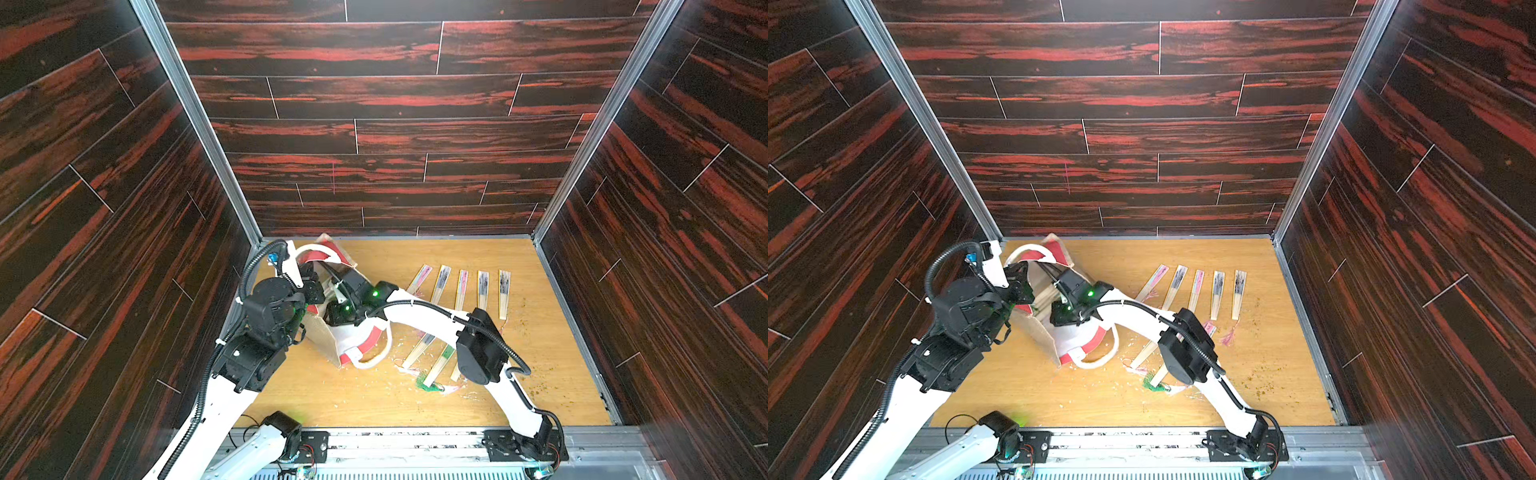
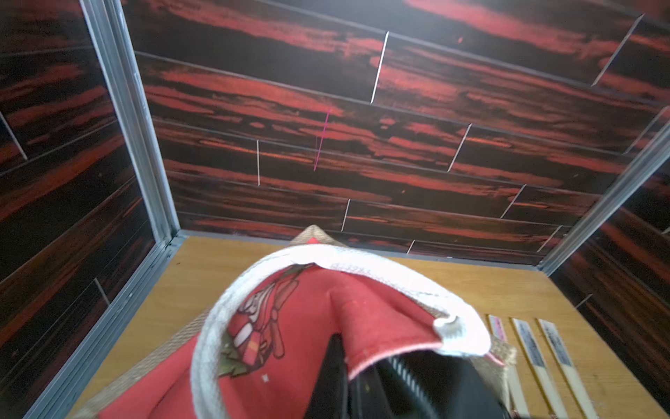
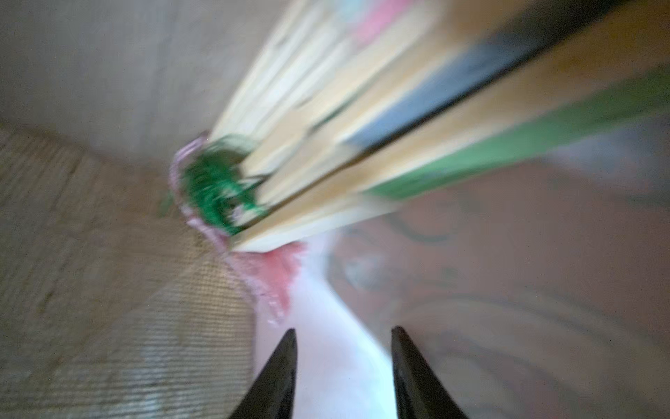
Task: Take out the folding fans from the tote bags
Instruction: Adjust the canvas bag at the center of the board.
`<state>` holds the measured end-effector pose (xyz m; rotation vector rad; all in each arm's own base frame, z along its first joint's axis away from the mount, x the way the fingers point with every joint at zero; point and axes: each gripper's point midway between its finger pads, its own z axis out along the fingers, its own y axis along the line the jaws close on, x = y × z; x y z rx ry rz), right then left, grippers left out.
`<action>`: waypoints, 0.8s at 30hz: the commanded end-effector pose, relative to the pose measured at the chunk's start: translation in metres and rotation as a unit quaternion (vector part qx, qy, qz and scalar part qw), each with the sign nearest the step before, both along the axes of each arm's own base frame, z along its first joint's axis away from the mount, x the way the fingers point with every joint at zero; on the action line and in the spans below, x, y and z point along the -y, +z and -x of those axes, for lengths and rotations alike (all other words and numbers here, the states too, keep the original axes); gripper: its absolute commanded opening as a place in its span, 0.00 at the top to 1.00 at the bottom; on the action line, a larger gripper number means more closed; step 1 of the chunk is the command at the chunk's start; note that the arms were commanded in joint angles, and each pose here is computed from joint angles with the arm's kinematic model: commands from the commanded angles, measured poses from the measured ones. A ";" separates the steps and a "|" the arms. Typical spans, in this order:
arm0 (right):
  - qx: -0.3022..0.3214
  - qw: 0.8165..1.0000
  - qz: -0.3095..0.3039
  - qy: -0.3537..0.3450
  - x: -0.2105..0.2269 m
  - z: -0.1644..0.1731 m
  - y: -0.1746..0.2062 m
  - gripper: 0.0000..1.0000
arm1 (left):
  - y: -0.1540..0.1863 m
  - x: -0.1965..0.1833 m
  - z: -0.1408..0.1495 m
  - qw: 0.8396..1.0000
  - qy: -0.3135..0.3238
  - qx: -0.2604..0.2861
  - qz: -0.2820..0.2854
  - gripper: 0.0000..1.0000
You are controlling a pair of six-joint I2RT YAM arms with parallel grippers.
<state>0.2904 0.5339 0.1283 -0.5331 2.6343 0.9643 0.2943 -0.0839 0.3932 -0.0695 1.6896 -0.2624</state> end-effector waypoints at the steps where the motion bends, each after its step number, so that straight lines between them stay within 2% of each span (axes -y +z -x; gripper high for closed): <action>1: -0.024 0.999 0.022 -0.012 0.007 -0.005 -0.019 0.51 | 0.040 0.006 0.012 0.996 -0.031 0.074 0.032 1.00; 6: -0.030 0.999 0.011 -0.026 0.011 -0.017 -0.013 0.49 | 0.046 0.017 0.018 0.993 -0.068 0.088 0.041 1.00; 12: -0.041 0.998 0.003 -0.037 0.012 -0.027 -0.017 0.48 | 0.032 0.028 0.011 0.992 -0.090 0.070 0.058 1.00; 24: -0.043 0.997 0.014 -0.068 0.031 -0.052 -0.023 0.44 | 0.029 0.047 0.019 0.983 -0.149 0.077 0.074 1.00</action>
